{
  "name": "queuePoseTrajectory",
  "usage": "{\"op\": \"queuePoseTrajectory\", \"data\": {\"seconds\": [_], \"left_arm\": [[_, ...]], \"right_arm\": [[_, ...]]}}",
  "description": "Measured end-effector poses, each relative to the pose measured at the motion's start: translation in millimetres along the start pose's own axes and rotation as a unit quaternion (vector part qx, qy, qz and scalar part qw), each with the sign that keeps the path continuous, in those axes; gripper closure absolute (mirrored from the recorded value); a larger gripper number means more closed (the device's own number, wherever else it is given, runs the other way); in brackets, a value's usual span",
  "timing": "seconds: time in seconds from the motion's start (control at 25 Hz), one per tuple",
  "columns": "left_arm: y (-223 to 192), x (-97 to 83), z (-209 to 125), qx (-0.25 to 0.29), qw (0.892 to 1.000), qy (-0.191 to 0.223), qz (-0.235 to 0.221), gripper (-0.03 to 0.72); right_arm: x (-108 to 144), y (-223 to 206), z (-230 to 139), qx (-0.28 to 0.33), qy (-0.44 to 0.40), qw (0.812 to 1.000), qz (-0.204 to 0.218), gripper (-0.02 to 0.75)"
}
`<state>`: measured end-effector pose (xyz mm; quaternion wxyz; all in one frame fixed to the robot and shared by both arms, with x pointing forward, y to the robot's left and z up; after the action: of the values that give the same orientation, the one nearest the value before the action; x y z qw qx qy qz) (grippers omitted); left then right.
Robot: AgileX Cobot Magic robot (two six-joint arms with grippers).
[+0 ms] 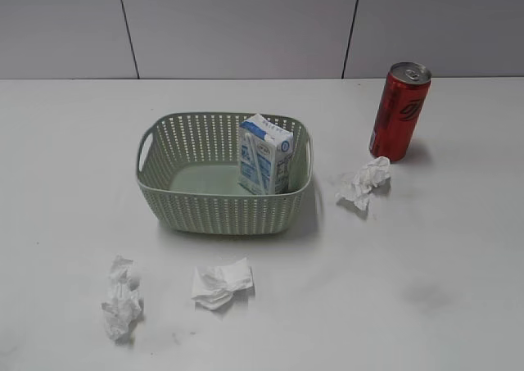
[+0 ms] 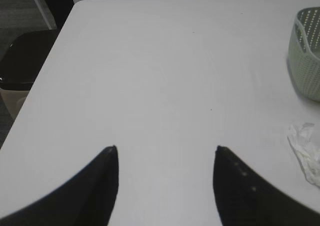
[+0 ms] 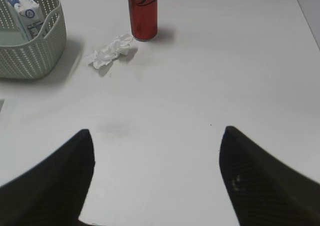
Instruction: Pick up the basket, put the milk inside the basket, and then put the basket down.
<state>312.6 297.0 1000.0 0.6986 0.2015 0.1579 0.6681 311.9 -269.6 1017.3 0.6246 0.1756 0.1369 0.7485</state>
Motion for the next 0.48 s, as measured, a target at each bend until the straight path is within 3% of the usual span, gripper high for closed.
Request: {"op": "queuePoseTrajectory", "data": {"seconds": [0.48], "left_arm": [[0.0,0.0,0.0,0.0,1.0,0.0,0.0,0.27]], "right_arm": [[0.3,0.0,0.0,0.0,-0.001,1.0,0.001,0.149]]}}
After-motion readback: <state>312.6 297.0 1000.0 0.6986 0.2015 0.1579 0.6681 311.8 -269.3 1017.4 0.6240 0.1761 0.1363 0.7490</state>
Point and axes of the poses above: a point on each arm's last joint axis where the gripper is mounted, y pointing back along that axis away from the gripper, x along the wrist's bending axis when the last joint is at zero, z = x × y, the point moved 9 cm from there along -y, pointing out along that axis toward the gripper, and after that the axes turned 2 degrees about -y, right-handed, at the moved point
